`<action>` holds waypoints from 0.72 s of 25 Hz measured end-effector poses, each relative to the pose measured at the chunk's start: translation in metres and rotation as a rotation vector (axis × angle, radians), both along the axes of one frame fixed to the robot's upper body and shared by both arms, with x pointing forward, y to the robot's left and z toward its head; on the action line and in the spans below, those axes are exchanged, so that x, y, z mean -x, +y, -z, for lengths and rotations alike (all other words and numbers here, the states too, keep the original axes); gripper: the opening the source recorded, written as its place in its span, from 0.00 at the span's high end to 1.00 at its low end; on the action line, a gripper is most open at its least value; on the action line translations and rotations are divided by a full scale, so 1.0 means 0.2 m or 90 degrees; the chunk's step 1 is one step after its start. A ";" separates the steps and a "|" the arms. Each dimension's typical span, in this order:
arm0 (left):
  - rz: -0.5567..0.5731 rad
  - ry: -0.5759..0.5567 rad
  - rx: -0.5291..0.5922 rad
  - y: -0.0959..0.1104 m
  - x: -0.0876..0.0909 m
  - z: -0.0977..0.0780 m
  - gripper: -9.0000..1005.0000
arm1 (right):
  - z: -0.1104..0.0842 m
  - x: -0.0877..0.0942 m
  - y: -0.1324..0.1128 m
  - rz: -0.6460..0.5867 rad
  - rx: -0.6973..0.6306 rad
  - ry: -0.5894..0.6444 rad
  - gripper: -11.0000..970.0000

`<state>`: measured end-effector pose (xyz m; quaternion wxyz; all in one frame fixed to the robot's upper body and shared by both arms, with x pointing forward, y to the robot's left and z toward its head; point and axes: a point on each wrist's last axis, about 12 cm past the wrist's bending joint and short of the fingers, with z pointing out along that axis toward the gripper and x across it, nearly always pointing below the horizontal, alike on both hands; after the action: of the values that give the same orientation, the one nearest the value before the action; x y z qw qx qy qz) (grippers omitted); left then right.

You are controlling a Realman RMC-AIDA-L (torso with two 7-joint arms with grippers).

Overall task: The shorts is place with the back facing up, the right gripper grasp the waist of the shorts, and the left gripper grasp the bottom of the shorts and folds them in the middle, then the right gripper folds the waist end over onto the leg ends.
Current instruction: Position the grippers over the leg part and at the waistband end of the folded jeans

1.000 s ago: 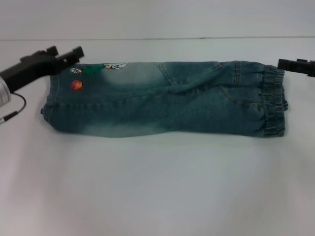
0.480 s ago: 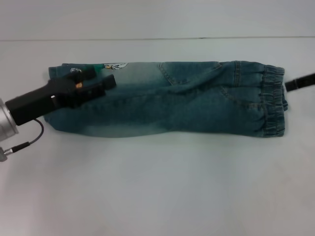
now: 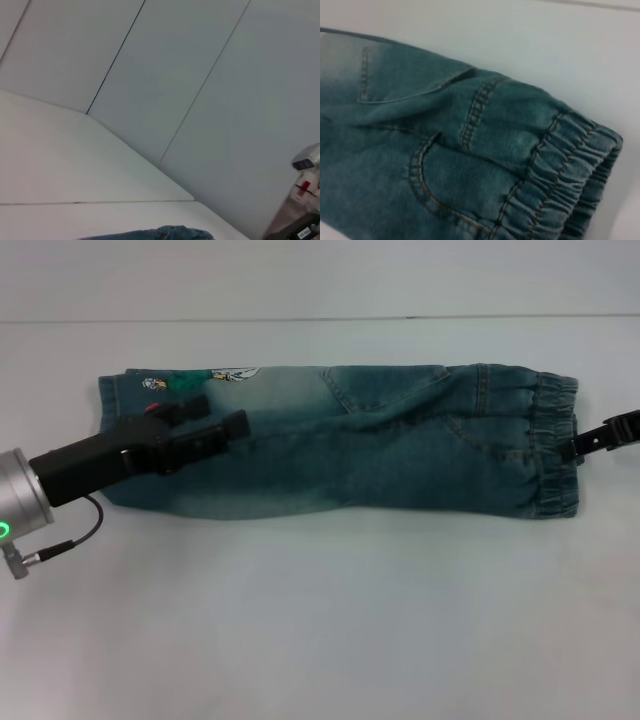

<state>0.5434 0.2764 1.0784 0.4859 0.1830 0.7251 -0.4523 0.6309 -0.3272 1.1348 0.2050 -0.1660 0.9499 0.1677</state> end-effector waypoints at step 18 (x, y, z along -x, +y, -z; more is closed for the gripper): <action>0.001 0.009 0.002 -0.02 0.01 0.02 0.07 | 0.08 0.00 0.09 -0.004 -0.018 -0.009 0.16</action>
<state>0.5409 0.2727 1.0735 0.4803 0.1798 0.7278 -0.4553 0.6306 -0.3097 1.1185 0.2133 -0.1674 0.9455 0.1804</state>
